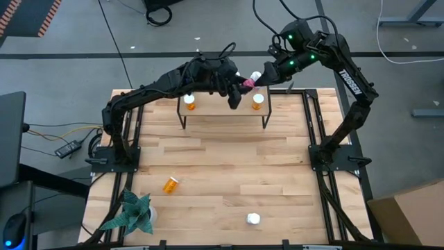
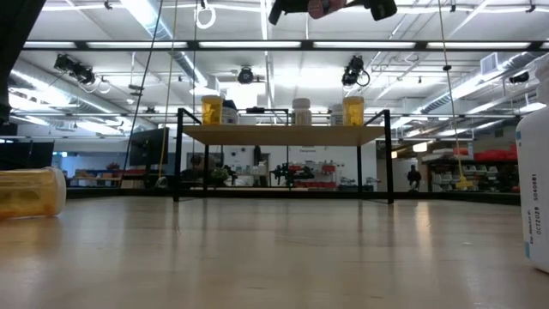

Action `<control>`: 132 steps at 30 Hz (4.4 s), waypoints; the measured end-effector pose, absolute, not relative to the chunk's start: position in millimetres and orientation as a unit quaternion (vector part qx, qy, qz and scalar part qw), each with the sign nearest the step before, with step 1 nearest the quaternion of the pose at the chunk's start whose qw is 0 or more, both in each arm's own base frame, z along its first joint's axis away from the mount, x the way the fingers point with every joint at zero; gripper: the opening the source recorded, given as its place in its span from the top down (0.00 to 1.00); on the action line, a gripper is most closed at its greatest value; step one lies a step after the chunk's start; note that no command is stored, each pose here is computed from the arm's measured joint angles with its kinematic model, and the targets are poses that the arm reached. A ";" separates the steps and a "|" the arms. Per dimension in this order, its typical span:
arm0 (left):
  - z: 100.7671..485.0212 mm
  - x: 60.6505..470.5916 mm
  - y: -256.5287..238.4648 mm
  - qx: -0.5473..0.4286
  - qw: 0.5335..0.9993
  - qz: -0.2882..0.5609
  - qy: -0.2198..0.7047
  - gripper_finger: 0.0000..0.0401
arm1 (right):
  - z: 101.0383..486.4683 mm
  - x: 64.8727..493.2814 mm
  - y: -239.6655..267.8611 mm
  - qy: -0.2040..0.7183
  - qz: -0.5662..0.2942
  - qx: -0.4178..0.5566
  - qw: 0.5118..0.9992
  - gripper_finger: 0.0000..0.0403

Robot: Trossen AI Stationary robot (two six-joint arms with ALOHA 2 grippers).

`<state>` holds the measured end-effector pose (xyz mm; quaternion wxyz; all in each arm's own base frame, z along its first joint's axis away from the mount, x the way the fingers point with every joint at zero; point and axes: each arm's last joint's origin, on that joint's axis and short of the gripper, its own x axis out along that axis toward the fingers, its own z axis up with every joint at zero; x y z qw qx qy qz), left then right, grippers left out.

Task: Pick and place medicine bottles onto shelf by color
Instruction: Put the pink pill bottle on the shelf

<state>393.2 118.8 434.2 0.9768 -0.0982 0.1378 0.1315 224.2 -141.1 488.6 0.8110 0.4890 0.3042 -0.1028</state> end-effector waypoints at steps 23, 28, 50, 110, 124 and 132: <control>433.8 394.1 115.3 -0.101 0.976 0.131 0.140 0.60 | 488.2 223.6 -143.3 0.304 -0.127 0.453 0.828 0.38; 433.8 394.1 115.3 -0.104 0.976 0.131 0.140 0.59 | 488.6 224.0 -143.9 0.301 -0.130 0.449 0.831 0.39; 433.9 394.0 115.6 -0.108 0.976 0.129 0.139 0.59 | 492.0 228.4 -142.0 0.285 -0.113 0.459 0.834 0.48; 425.7 384.8 135.7 -0.107 0.965 0.158 0.180 0.38 | 491.1 244.2 -119.1 0.297 -0.171 0.374 0.862 0.55; 418.0 350.8 138.6 -0.104 0.929 0.179 0.307 0.17 | 456.4 291.7 -129.0 0.358 -0.197 0.333 0.850 0.55; 418.6 317.2 139.5 -0.112 0.891 0.203 0.391 0.16 | 424.0 316.1 -140.7 0.429 -0.234 0.280 0.827 0.55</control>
